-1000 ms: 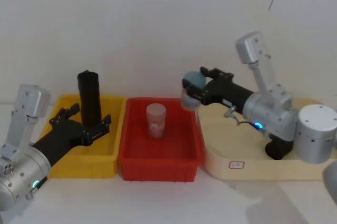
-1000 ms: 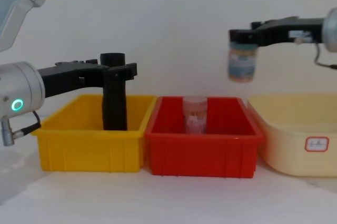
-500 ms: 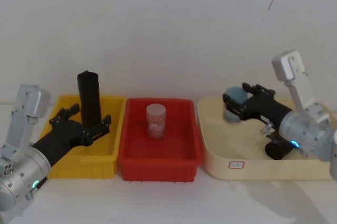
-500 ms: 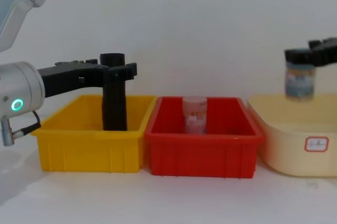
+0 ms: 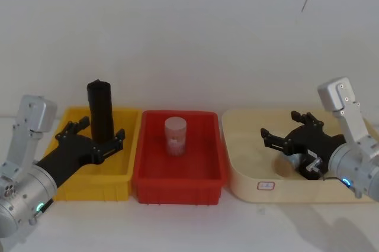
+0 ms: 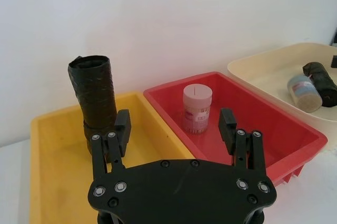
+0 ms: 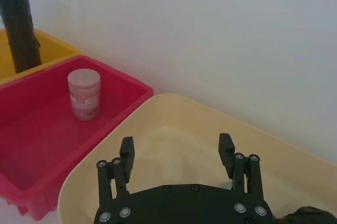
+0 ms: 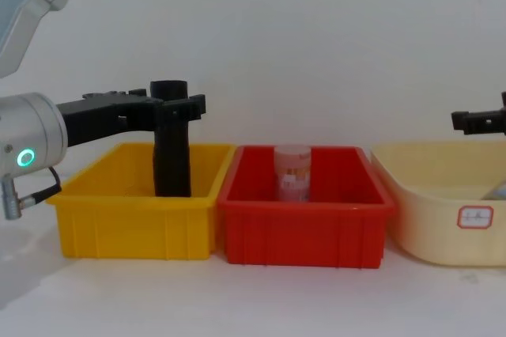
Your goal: Pick up the garbage bag with the one hand and transfer it to the other hand.
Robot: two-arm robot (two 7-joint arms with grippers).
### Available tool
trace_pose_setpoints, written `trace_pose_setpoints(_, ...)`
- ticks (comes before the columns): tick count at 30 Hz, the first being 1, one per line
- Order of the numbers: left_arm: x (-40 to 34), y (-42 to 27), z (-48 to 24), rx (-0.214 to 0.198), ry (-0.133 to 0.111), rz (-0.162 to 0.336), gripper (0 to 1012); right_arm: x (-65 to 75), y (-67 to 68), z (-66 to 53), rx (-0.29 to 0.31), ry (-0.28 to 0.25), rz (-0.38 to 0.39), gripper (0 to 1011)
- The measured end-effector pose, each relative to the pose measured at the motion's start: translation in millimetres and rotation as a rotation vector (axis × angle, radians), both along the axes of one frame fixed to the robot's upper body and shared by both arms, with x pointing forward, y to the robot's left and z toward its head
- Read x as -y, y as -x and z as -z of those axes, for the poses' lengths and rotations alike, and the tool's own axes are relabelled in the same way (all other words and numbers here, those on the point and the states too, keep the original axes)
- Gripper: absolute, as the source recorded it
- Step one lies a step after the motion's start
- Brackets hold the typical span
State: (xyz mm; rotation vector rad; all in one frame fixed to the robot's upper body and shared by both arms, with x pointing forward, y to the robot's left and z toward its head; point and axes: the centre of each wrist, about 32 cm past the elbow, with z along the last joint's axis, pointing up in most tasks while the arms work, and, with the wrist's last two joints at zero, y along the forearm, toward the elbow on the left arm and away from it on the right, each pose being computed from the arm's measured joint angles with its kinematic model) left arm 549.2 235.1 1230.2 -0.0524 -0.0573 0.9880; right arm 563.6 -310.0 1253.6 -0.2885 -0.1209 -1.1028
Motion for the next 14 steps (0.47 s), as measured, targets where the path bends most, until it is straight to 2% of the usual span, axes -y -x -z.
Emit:
trace_pose_setpoints(3, 0.0, 0.0, 0.0, 0.0, 0.0, 0.0, 1002, 0.7, 2.1, 0.5, 0.001, -0.002, -0.004, 1001)
trace_pose_setpoints(10, 0.0, 0.0, 0.0, 0.0, 0.0, 0.0, 1002, 1.6, 11.9, -0.1, 0.038, -0.039, -0.024, 1000)
trace_pose_setpoints(14, 0.0, 0.0, 0.0, 0.0, 0.0, 0.0, 1002, 1.3, 19.9, -1.9, 0.077, -0.083, -0.042, 1000)
